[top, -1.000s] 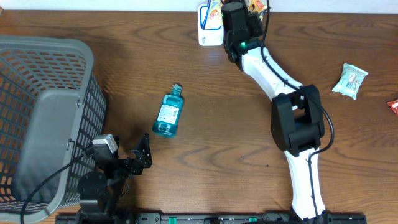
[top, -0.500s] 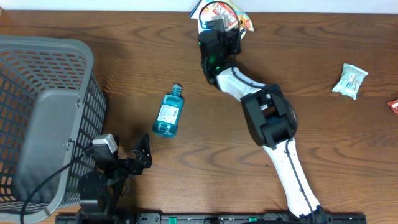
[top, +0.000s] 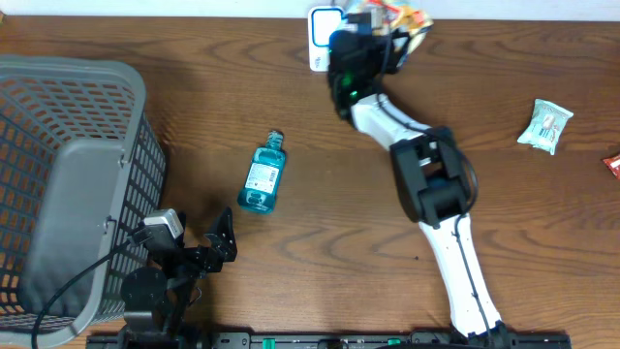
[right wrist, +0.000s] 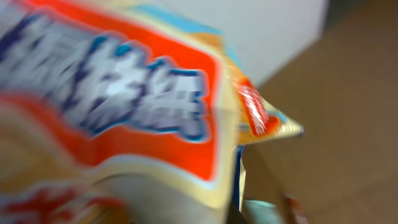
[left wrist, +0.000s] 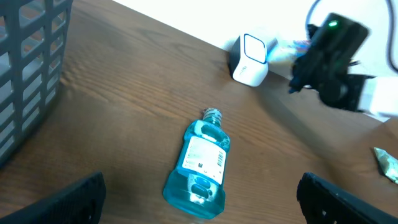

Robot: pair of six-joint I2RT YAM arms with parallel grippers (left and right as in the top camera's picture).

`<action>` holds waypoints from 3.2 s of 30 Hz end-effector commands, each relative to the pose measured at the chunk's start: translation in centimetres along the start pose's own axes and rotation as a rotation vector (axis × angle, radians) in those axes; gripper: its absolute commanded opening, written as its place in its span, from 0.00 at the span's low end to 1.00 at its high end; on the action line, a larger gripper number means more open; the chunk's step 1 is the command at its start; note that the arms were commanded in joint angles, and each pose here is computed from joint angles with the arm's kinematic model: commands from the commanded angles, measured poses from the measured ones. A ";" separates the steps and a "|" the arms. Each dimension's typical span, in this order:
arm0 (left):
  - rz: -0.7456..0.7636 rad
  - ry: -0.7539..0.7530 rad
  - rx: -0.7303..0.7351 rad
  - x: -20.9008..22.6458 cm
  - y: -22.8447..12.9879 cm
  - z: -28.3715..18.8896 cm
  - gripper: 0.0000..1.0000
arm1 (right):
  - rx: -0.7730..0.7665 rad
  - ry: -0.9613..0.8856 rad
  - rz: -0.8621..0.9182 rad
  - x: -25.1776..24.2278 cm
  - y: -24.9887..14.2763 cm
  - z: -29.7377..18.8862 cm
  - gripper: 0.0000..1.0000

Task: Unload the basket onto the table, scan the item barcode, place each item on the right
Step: 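Carry the yellow snack bag away to the right, then reach the right gripper down to the blue Listerine bottle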

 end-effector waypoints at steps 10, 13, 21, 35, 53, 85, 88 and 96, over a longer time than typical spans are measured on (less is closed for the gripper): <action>-0.011 -0.014 0.008 -0.2 -0.1 0.0 0.98 | 0.461 -0.331 -0.214 -16.4 -5.5 14.5 0.01; -0.011 -0.014 0.008 -0.2 -0.1 0.0 0.98 | 0.544 -0.368 -0.254 -17.6 -9.5 17.7 0.01; -0.011 -0.014 0.008 -0.2 -0.1 0.0 0.98 | 0.746 -0.432 -0.353 -20.3 -20.4 23.1 0.81; -0.011 -0.014 0.008 -0.2 -0.1 0.0 0.98 | 0.456 -0.499 0.139 -31.3 -7.7 17.2 0.99; -0.011 -0.014 0.008 -0.2 -0.1 0.0 0.98 | 0.124 1.320 0.086 -9.7 0.0 -15.8 0.99; -0.011 -0.014 0.008 -0.2 -0.1 0.0 0.98 | 0.555 1.561 0.102 7.5 -8.9 -29.3 0.52; -0.011 -0.014 0.008 -0.2 -0.1 0.0 0.98 | 0.588 1.492 -0.008 6.8 -10.7 -27.6 0.40; -0.011 -0.014 0.008 -0.2 -0.1 0.0 0.98 | 0.333 1.401 -0.284 1.8 -9.1 -19.4 0.33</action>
Point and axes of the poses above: each gripper's point midway between its finger pads, its own z axis out along the fingers, its own x axis along the line the jaws close on, y = z × x, the point moved 5 cm from there along -z, back along the fingers, and after that the axes turned 8 degrees about -z, right-handed, at the moved point
